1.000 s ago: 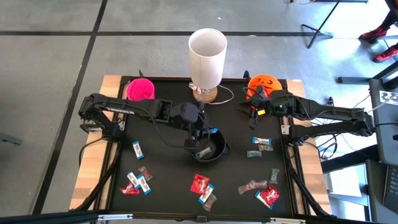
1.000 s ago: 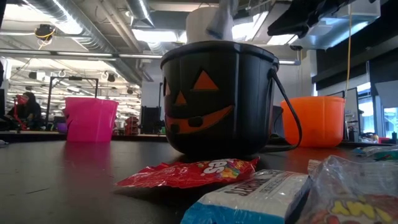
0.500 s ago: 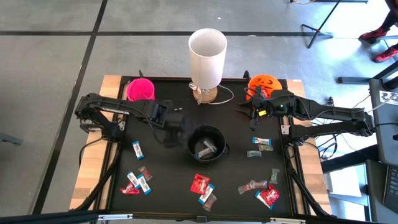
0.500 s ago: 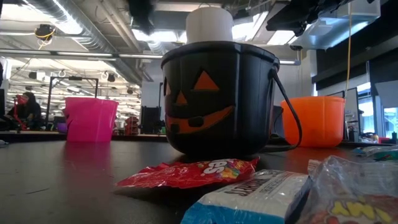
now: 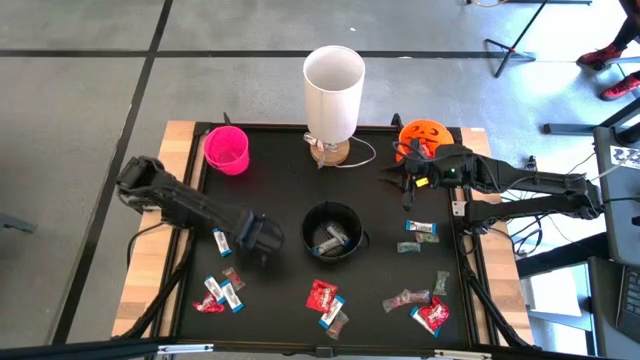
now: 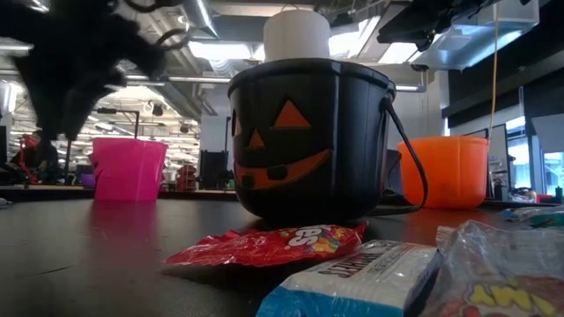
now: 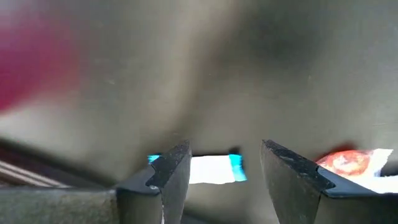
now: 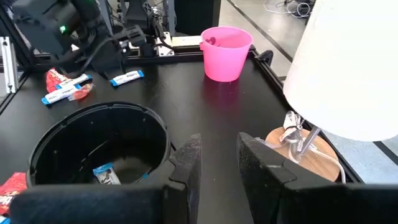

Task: Sort candy
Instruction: Put the white chocolate into the black bucket

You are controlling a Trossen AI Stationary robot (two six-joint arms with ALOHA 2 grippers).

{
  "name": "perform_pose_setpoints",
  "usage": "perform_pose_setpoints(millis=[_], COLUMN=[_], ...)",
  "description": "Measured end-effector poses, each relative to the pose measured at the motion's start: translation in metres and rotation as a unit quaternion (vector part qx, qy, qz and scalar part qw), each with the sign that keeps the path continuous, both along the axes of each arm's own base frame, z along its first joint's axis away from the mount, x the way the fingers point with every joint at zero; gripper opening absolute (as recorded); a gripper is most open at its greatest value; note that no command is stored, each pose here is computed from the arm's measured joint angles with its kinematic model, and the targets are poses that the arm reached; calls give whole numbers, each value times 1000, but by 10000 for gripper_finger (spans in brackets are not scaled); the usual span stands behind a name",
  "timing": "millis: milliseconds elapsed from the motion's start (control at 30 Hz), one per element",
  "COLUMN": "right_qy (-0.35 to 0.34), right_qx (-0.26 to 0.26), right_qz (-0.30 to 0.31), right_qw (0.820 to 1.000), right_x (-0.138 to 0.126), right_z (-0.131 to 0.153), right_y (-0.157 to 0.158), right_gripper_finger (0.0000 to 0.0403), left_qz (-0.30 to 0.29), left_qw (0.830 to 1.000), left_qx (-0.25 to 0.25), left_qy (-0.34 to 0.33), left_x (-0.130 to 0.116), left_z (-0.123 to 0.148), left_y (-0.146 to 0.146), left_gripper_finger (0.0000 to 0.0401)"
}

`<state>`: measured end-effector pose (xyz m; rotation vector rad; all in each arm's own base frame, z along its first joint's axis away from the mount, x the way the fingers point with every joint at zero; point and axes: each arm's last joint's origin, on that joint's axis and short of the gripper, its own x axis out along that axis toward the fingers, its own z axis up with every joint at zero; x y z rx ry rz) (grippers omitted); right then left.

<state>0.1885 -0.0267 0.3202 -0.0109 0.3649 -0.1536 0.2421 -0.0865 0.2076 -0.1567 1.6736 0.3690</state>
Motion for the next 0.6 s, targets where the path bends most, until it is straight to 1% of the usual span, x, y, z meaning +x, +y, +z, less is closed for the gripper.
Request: perform_pose_setpoints(millis=[100,233,500,600], right_qy=[4,2,3,3], right_qx=[1,1,1,1], right_qz=[1,1,1,1], right_qw=[1000,1000,1000,1000], right_x=[0,0,0,0], right_z=[-1,0,-1,-1], right_y=[0,0,0,0], right_gripper_finger=[99,99,99,99], left_qz=[10,27,52,54], left_qw=[1000,1000,998,998], left_qx=[-1,8,30,17], left_qy=[-14,-11,24,21], left_x=[-7,-20,-46,-51], left_z=[-14,-30,-51,-60], left_y=[-12,-21,-30,-33], left_gripper_finger=[182,182,182,182])
